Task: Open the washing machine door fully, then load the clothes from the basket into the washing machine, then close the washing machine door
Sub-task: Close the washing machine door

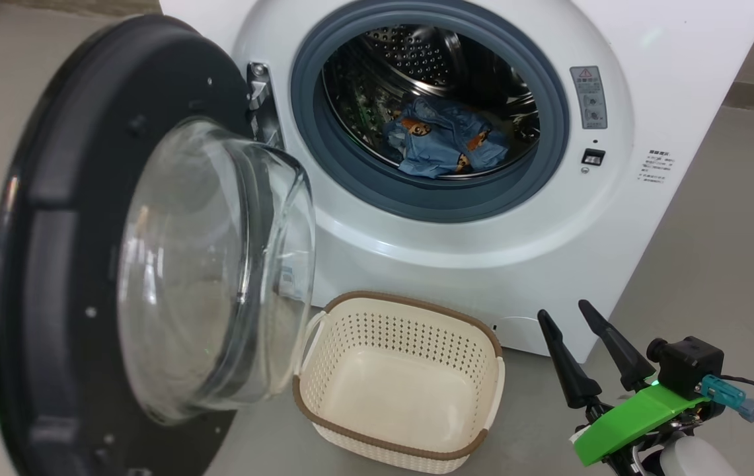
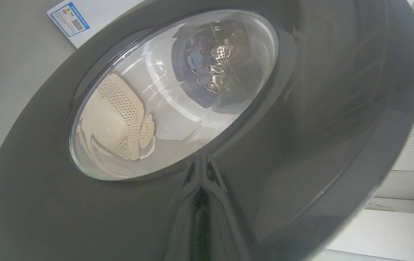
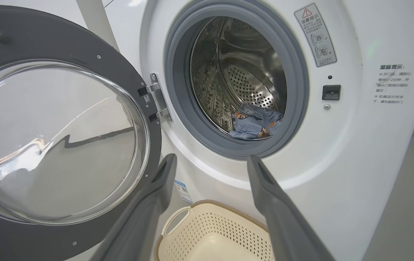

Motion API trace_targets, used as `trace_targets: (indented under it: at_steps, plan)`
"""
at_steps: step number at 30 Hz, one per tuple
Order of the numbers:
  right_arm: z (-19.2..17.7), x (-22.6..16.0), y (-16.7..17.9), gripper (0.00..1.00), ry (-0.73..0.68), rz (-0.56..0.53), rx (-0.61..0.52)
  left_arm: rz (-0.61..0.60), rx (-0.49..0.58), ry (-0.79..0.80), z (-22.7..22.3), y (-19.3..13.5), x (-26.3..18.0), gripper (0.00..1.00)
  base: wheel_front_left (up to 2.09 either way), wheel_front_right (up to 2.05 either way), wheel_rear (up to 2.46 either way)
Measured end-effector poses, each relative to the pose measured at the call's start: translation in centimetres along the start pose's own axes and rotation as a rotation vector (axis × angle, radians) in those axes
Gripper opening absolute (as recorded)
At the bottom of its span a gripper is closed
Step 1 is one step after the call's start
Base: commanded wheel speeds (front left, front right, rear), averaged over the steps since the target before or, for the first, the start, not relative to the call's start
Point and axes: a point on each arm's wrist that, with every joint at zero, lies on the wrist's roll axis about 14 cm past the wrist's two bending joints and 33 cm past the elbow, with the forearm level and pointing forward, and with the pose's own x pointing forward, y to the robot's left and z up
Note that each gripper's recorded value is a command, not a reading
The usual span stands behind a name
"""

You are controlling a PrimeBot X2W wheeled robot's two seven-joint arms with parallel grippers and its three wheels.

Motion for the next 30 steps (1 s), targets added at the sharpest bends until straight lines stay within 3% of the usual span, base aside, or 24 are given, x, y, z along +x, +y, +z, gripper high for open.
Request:
trace_targets:
  at_steps: [10,30]
  plan:
    - [0.4,-1.0,-1.3,1.0,-0.016,-0.05,0.008,-0.124,-0.011,0.124,-5.1,-5.2,3.2,0.0,0.0,0.0,0.0]
    - [2.0,-6.1,-7.0,1.0,-0.058,-0.252,-0.008,-0.312,0.04,0.328,-11.3,-11.2,12.3,0.0,0.0,0.0,0.0]
